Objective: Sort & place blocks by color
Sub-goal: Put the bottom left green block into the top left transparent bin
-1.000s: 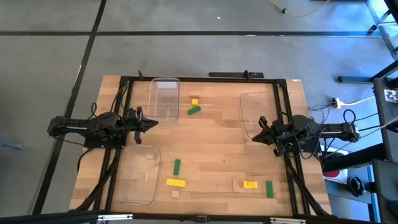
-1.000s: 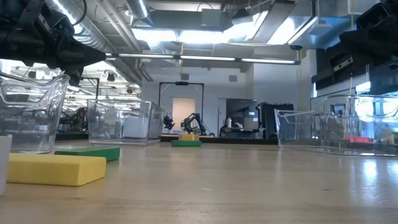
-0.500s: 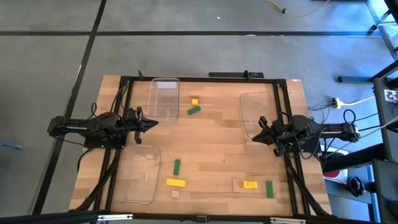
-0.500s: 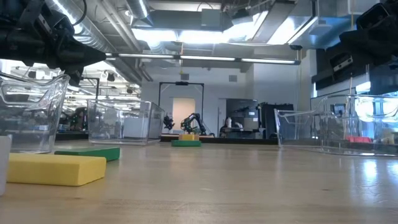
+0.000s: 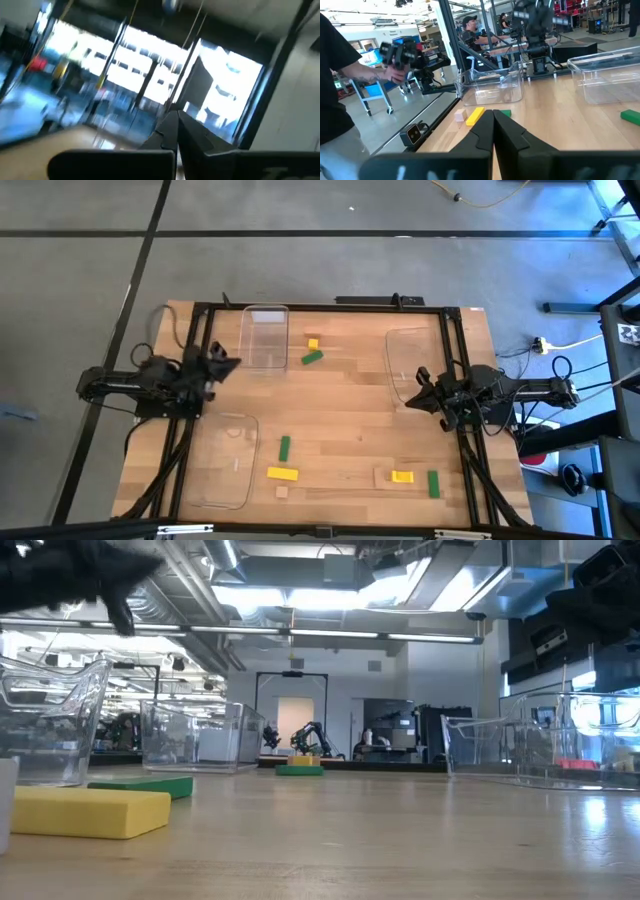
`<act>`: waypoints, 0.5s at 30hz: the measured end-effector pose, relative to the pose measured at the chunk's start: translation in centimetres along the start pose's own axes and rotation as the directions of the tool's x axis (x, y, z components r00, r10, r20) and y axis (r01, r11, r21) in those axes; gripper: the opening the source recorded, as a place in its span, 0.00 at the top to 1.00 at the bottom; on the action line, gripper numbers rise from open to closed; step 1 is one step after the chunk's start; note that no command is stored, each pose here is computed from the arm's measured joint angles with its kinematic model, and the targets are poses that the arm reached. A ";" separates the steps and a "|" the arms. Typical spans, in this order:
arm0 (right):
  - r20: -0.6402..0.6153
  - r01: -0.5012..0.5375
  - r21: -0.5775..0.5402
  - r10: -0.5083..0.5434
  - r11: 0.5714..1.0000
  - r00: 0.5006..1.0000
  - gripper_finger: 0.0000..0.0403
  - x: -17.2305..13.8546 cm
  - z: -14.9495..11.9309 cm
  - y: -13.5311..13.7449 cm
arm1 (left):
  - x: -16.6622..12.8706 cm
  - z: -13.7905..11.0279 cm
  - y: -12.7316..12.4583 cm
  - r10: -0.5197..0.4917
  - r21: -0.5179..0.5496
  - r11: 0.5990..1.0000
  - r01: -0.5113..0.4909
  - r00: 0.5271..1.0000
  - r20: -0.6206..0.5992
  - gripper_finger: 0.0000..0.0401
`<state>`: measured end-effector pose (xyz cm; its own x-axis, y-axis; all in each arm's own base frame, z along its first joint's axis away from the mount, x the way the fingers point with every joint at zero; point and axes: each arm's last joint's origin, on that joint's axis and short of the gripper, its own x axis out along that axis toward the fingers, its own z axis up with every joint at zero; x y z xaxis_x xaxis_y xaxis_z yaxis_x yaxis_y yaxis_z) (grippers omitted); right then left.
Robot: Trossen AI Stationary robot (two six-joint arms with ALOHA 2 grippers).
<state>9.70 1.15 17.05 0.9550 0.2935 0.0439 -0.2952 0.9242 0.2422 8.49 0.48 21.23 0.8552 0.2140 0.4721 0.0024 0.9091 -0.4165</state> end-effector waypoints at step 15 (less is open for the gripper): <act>0.000 0.000 -0.001 0.000 1.000 1.000 0.98 0.0 0.0 0.0 | 4.1 4.5 -2.3 0.130 -0.080 0.989 -0.126 0.991 0.041 0.90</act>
<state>9.70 1.15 17.05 0.9549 0.2938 0.0440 -0.2955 0.9243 0.2416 9.68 0.82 27.60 0.8262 0.3448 0.4455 -0.0643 0.8434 -0.5334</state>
